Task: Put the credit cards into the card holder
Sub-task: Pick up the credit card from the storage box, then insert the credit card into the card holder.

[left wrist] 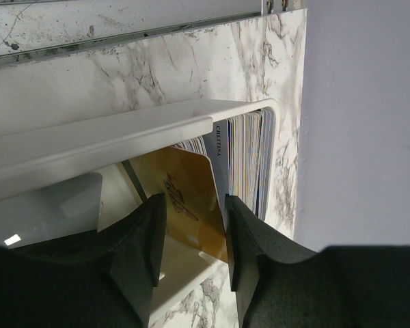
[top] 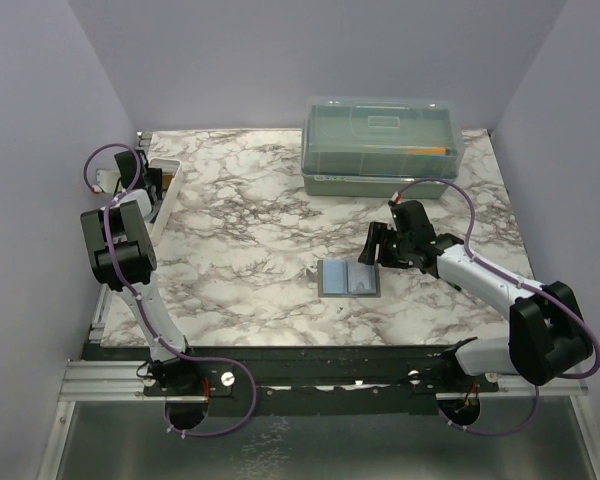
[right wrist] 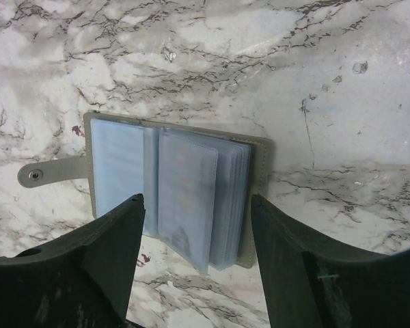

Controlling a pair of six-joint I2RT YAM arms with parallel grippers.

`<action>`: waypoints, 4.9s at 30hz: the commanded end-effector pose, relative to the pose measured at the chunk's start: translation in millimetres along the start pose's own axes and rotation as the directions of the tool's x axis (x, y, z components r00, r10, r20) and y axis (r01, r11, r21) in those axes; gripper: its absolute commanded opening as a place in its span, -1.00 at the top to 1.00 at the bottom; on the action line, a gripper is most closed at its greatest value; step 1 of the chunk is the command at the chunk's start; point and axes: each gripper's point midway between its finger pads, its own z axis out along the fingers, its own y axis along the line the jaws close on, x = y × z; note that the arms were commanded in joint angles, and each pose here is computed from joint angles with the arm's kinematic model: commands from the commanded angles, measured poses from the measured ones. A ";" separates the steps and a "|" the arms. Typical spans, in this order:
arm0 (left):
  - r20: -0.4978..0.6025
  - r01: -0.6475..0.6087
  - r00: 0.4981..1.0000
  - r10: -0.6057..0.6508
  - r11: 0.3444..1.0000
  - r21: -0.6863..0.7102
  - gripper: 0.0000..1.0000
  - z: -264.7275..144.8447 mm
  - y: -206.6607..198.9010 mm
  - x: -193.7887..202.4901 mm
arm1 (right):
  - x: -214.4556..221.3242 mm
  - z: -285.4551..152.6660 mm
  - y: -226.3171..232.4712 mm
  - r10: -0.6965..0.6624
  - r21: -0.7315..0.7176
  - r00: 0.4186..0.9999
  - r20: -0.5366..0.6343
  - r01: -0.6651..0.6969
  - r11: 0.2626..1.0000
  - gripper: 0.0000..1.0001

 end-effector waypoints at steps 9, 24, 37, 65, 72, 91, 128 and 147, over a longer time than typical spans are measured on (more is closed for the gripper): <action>0.074 0.006 0.997 -0.012 0.997 0.080 0.39 -21.3 -37.9 -26.1 | 2.1 -2.1 1.0 -0.012 -0.020 1.000 -0.004 0.011 1.000 -0.33; 0.041 0.058 0.998 -0.057 0.998 -0.024 0.85 -33.5 -28.0 -24.7 | 4.4 -8.2 0.8 -0.005 -0.023 1.000 0.005 0.005 1.000 -0.33; -0.003 0.096 0.995 -0.096 0.993 -0.073 1.00 -66.1 -31.3 -24.1 | 9.2 -11.8 0.4 0.008 -0.028 1.000 0.001 -0.008 1.000 -0.33; -0.483 -0.221 0.102 0.870 0.493 0.841 1.00 -365.0 39.4 314.0 | 51.1 19.5 -26.0 0.134 0.104 0.979 -0.153 -0.119 0.987 -0.04; -0.493 -0.026 -0.252 0.833 0.504 0.863 1.00 -420.2 106.2 361.3 | 60.0 18.8 -33.2 0.167 0.138 0.973 -0.157 -0.146 0.980 0.37; -0.619 -0.132 -0.302 0.725 0.611 0.780 1.00 -386.3 149.9 412.4 | 62.3 21.5 -33.8 0.144 0.127 0.975 -0.167 -0.123 0.984 0.42; -0.659 -0.264 -0.127 0.742 0.615 0.743 1.00 -336.1 164.2 442.3 | 66.7 21.7 -30.7 0.135 0.094 0.975 -0.175 -0.119 0.988 0.44; -0.636 -0.361 0.011 0.772 0.596 0.718 0.70 -345.2 175.5 446.7 | 66.5 20.8 -20.3 0.162 0.039 0.973 -0.167 -0.157 0.987 0.44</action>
